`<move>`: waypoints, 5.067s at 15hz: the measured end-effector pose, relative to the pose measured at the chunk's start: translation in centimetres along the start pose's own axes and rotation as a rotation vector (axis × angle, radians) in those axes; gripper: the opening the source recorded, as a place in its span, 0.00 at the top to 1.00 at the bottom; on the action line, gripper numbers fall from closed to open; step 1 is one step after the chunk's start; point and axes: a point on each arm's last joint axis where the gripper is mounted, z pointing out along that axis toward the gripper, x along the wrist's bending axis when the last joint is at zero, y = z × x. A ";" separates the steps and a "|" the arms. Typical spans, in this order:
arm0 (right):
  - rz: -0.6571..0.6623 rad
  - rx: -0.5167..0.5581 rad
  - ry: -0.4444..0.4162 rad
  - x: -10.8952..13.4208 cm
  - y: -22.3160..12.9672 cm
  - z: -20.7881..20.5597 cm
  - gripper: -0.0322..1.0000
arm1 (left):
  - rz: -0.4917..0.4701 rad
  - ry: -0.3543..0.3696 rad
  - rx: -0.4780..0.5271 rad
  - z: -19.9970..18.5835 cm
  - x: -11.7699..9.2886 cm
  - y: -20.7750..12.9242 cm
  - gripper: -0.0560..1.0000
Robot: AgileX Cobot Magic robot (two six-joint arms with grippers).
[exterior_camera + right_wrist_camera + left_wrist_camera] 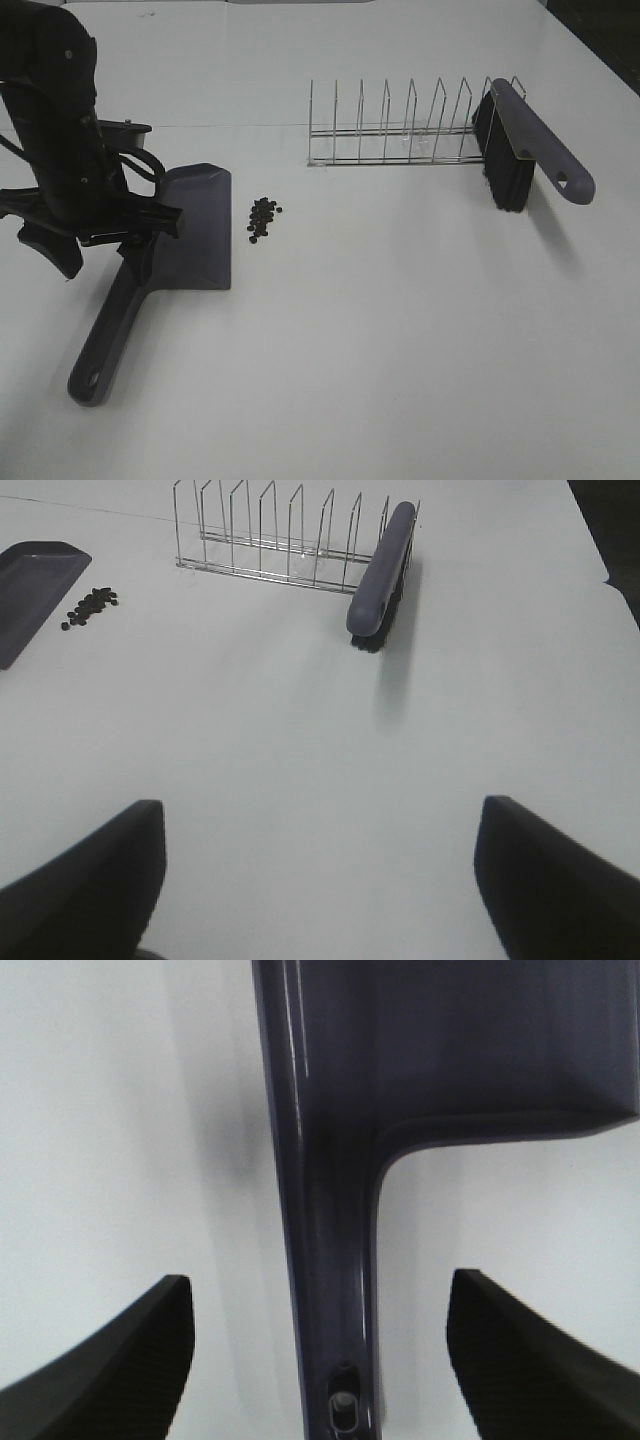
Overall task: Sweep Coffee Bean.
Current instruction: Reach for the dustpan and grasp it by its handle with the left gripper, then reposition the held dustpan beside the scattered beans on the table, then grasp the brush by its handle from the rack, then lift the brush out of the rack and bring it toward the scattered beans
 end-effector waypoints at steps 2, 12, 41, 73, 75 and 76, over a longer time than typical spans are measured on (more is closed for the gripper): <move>0.000 0.000 0.000 0.0 0.0 0.0 0.28 | -0.006 0.000 0.018 0.7 -0.1 0.1 0.32; 0.000 0.000 0.000 0.0 0.0 0.0 0.28 | -0.033 -0.014 0.094 5.6 -0.6 0.7 0.32; 0.126 0.306 0.021 -4.9 14.6 23.1 0.28 | -0.026 0.049 0.027 0.7 0.3 0.2 0.69; 0.125 0.694 -0.015 -9.3 14.2 50.3 0.71 | -0.012 0.049 0.025 0.7 0.3 0.2 0.69; 0.121 0.631 -0.023 -9.4 17.3 48.0 0.71 | -0.012 0.049 0.025 0.7 0.3 0.2 0.69; 0.118 0.604 -0.023 -9.4 19.7 45.6 0.71 | -0.012 0.049 0.025 0.7 0.3 0.2 0.69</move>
